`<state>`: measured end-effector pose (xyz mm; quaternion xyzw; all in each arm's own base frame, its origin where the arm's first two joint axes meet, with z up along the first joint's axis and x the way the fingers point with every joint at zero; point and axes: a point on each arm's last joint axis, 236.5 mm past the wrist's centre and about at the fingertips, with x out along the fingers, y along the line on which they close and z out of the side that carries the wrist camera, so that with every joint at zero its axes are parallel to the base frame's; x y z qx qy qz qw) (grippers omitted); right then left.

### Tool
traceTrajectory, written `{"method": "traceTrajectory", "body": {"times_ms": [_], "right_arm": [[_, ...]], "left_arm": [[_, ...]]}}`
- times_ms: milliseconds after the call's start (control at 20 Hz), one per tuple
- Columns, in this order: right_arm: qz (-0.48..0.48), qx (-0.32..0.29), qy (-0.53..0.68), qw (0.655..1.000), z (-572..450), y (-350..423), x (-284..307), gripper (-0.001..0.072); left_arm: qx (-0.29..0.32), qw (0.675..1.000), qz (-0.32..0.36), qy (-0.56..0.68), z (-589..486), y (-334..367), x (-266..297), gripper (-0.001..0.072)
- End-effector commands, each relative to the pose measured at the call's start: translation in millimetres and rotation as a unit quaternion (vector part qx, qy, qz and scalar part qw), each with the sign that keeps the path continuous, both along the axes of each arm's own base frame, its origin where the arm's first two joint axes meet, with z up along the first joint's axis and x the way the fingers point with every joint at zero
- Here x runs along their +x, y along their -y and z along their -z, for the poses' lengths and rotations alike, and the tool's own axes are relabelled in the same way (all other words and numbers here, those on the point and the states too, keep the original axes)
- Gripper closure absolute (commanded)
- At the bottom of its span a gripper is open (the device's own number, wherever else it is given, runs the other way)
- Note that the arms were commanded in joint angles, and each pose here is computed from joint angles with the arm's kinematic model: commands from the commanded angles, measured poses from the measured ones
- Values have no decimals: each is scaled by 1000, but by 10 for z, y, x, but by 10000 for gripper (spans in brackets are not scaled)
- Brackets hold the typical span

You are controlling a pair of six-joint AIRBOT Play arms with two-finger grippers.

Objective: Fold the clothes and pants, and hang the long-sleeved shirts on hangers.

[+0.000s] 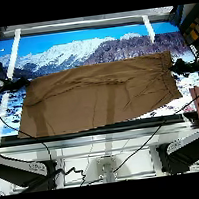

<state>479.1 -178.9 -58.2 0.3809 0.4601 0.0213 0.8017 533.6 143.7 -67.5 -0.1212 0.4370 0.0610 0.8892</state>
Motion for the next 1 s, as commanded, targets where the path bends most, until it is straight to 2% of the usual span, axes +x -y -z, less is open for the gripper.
{"method": "traceTrajectory", "body": {"times_ms": [0,50,100,150,250,300,550,950], "right_arm": [[0,0,0,1000,-2,-3,2,676],[0,1,0,1000,-5,-6,4,676],[0,1,1,1000,-6,-6,5,676],[0,1,1,1000,-5,-6,4,676],[0,1,1,1000,-5,-5,5,676],[0,1,1,1000,-5,-5,5,675],[4,1,3,1000,-12,5,20,676],[11,-5,7,1000,-13,44,46,675]], "left_arm": [[13,1000,13,11,135,94,129,155],[9,1000,15,5,218,142,131,155],[11,1000,16,6,255,156,150,221],[17,1000,14,16,229,144,195,379],[40,997,2,62,54,89,366,597],[55,994,-3,90,-80,65,465,683],[125,961,-41,244,-915,-58,844,683],[141,947,-51,284,-1189,-80,888,682]]}}
